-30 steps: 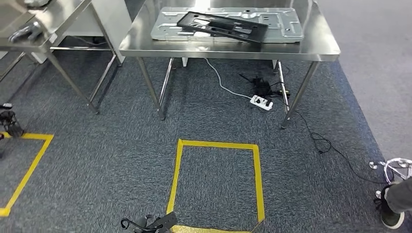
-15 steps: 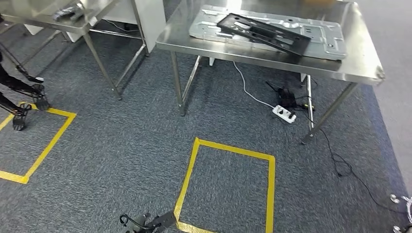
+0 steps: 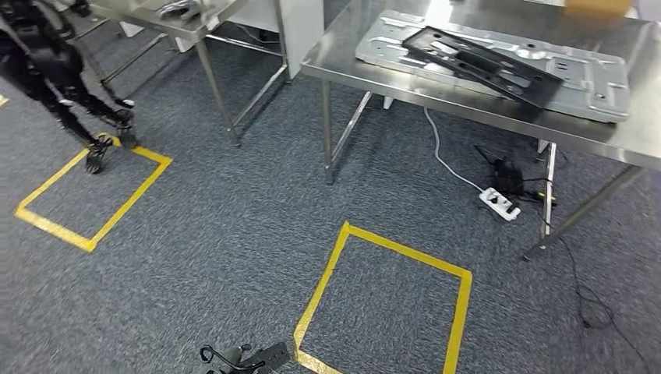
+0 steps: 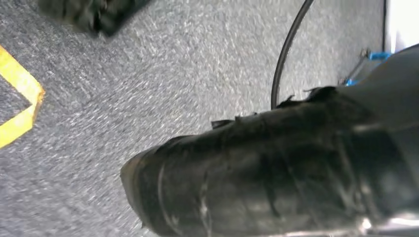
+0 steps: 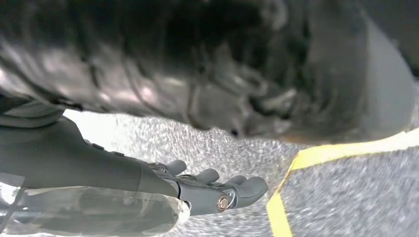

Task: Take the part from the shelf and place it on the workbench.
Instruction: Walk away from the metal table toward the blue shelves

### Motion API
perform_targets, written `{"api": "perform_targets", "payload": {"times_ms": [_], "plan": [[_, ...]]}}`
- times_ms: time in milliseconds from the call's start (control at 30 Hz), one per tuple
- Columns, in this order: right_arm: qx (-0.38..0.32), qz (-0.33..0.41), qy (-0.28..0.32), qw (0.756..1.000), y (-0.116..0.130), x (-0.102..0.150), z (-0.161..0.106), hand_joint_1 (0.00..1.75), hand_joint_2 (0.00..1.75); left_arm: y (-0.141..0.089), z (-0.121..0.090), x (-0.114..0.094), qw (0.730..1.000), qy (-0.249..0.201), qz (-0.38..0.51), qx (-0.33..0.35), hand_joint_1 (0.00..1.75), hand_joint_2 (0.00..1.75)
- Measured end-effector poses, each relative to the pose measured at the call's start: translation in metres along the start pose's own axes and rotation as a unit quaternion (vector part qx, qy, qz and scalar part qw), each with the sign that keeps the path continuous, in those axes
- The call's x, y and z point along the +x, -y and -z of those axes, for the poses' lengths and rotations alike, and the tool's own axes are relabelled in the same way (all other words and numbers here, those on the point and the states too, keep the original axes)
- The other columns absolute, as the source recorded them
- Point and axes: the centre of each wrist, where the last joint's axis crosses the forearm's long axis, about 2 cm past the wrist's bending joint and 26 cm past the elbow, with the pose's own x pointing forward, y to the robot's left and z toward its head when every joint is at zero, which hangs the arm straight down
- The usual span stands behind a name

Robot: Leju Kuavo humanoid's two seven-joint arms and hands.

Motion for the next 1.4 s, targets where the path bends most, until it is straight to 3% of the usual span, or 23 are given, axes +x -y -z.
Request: {"api": "perform_targets", "payload": {"times_ms": [167, 400, 833, 1133, 1400], "plan": [[0.018, -0.04, -0.005, 0.999, -0.003, 0.0, 0.0, 0.0, 0.0, 0.02, -0.002, -0.009, 0.999, -0.004, -0.03, -0.033, 0.0, 0.0], [0.037, -0.111, -0.01, 0.993, -0.005, 0.015, 0.002, 0.0, 0.0, 0.065, -0.013, 0.009, 0.997, -0.007, -0.065, -0.035, 0.0, 0.0], [0.084, -0.202, -0.011, 0.976, -0.014, 0.03, 0.002, 0.0, 0.0, 0.092, -0.019, 0.007, 0.984, -0.018, -0.152, -0.093, 0.0, 0.0], [0.094, -0.229, -0.01, 0.969, -0.018, 0.031, 0.002, 0.0, 0.0, 0.093, -0.017, 0.002, 0.978, -0.031, -0.176, -0.104, 0.0, 0.0], [0.092, -0.244, 0.003, 0.965, -0.015, 0.036, 0.003, 0.0, 0.0, 0.096, -0.017, 0.008, 0.961, -0.038, -0.224, -0.16, 0.0, 0.0]]}}
